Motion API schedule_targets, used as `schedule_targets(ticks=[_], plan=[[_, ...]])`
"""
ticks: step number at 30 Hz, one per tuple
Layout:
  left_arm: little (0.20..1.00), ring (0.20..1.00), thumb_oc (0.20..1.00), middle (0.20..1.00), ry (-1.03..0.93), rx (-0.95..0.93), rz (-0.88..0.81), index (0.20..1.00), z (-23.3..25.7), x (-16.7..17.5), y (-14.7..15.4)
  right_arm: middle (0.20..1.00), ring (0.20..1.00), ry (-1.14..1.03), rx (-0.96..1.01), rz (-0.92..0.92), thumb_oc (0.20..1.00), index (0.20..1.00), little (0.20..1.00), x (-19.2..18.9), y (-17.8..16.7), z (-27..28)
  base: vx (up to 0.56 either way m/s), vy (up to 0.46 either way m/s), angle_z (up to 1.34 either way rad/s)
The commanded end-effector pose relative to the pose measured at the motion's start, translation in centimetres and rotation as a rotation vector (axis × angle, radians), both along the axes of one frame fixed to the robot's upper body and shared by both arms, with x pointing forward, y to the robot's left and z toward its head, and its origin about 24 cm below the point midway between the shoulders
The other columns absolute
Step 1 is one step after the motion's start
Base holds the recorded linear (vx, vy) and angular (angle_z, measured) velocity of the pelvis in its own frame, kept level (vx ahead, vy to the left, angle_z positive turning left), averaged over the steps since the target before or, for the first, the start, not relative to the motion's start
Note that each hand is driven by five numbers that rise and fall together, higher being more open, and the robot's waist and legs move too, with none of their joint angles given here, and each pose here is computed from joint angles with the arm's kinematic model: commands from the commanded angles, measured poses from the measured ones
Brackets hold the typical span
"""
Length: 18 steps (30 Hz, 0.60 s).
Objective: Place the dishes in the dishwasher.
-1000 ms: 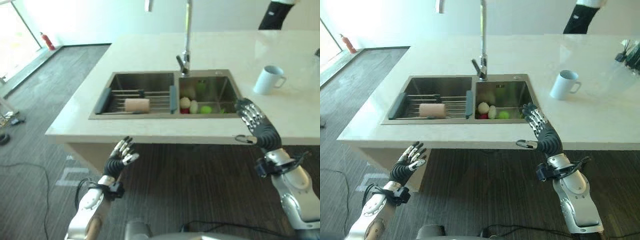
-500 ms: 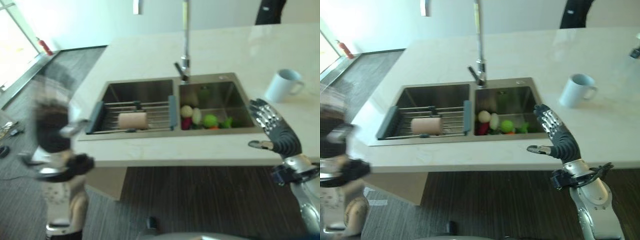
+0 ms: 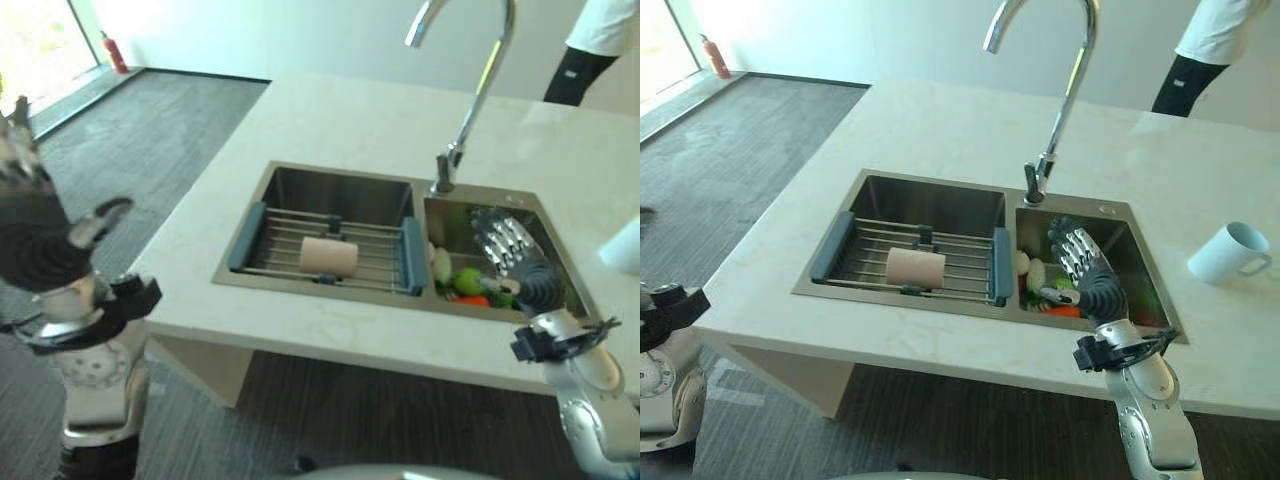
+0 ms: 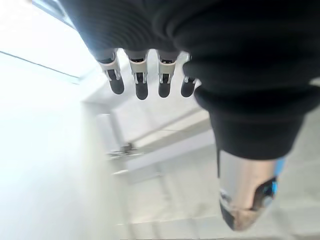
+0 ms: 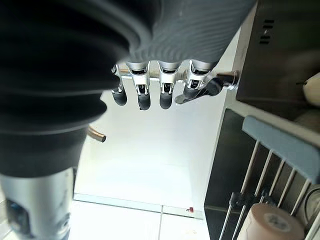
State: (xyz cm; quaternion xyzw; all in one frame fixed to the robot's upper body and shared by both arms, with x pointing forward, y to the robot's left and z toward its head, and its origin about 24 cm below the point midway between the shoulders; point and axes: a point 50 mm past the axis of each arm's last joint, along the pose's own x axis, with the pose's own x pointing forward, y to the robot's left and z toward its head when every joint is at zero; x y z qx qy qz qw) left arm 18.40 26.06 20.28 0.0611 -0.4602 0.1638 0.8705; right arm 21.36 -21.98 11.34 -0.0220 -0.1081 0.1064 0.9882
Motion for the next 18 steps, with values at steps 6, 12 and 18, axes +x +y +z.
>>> schedule_targets(ticks=[6,12,18], plan=[[1.0,1.0,1.0,1.0,0.136,0.009,-0.163,1.0,-0.7,0.9,-1.1,1.0,1.0,-0.176,-0.045,-0.003,1.0,1.0,1.0,0.5,-0.5,3.9,0.05,-0.182,0.0],[1.0,1.0,1.0,1.0,0.449,0.335,-0.152,1.0,-2.9,2.8,-1.7,1.0,1.0,-0.187,-0.077,-0.007,1.0,1.0,1.0,0.4,-1.3,4.7,0.02,-0.072,-0.03],[1.0,1.0,1.0,1.0,0.601,0.645,-0.037,1.0,-1.4,6.7,-0.6,1.0,1.0,-0.196,-0.105,0.023,1.0,1.0,1.0,2.0,-0.6,5.5,0.0,0.043,-0.01]])
